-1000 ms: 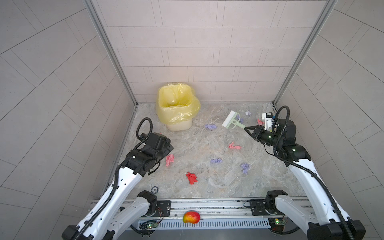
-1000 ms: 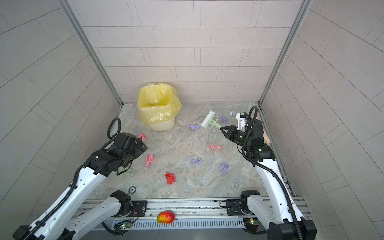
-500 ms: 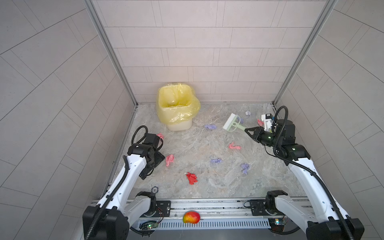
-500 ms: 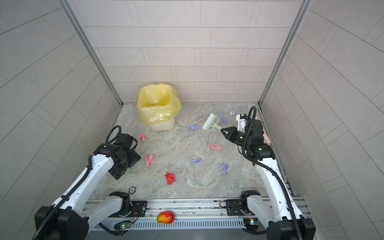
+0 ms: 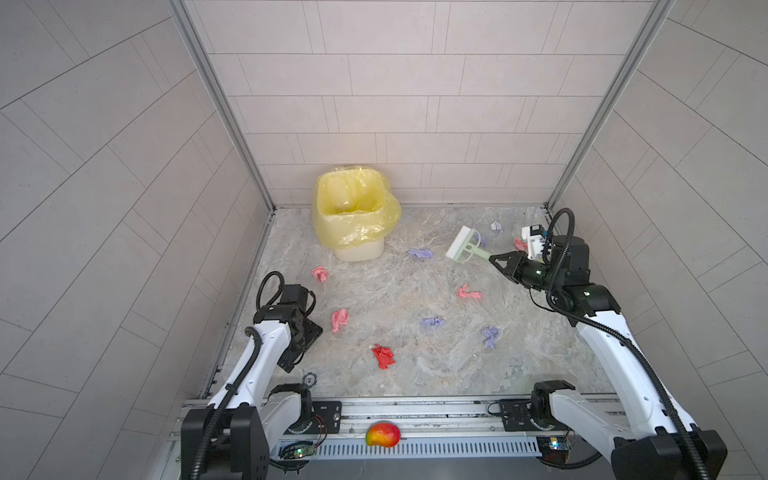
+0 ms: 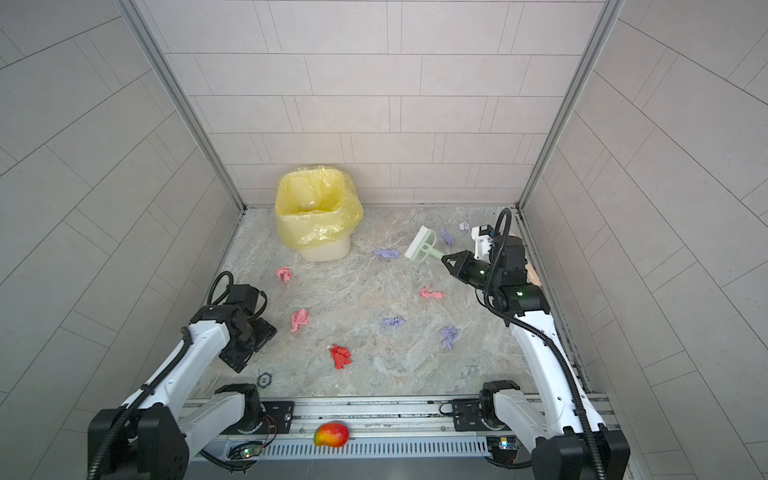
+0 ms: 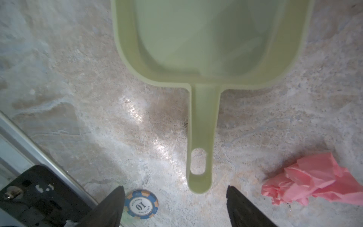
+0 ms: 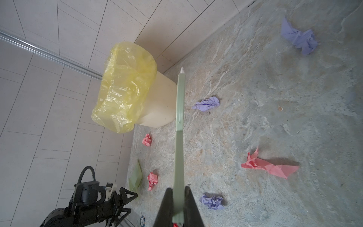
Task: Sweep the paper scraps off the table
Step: 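Lower the left gripper and close it on the green dustpan handle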
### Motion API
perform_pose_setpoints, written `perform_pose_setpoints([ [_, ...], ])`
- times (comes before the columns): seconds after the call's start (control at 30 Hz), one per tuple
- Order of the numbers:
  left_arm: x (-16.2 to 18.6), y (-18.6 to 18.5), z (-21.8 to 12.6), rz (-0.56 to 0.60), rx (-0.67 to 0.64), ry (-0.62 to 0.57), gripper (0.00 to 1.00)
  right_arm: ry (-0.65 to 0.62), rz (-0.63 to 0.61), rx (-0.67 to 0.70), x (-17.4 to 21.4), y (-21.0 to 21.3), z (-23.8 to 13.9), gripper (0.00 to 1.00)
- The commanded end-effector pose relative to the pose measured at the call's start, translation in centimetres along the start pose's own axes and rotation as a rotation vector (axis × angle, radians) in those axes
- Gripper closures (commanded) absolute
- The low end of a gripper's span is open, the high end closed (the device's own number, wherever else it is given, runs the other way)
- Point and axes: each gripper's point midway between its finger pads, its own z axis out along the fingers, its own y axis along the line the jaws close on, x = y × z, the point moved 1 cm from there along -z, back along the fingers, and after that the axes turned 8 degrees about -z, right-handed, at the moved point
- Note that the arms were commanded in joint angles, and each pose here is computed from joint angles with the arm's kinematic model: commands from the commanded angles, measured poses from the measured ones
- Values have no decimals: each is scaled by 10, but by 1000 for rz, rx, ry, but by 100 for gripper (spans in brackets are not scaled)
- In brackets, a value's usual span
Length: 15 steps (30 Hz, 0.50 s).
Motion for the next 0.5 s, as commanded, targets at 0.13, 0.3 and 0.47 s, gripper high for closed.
perform_pose_setpoints([
  [0.13, -14, -15, 11, -11, 65, -10, 21, -14, -27, -9, -11, 7, -3, 100],
  [0.3, -19, -16, 16, -39, 69, -15, 28, -12, -23, -7, -12, 6, -1, 100],
  [0.47, -16, -19, 25, -56, 79, 11, 30, -10, -21, -4, -11, 5, 0, 100],
])
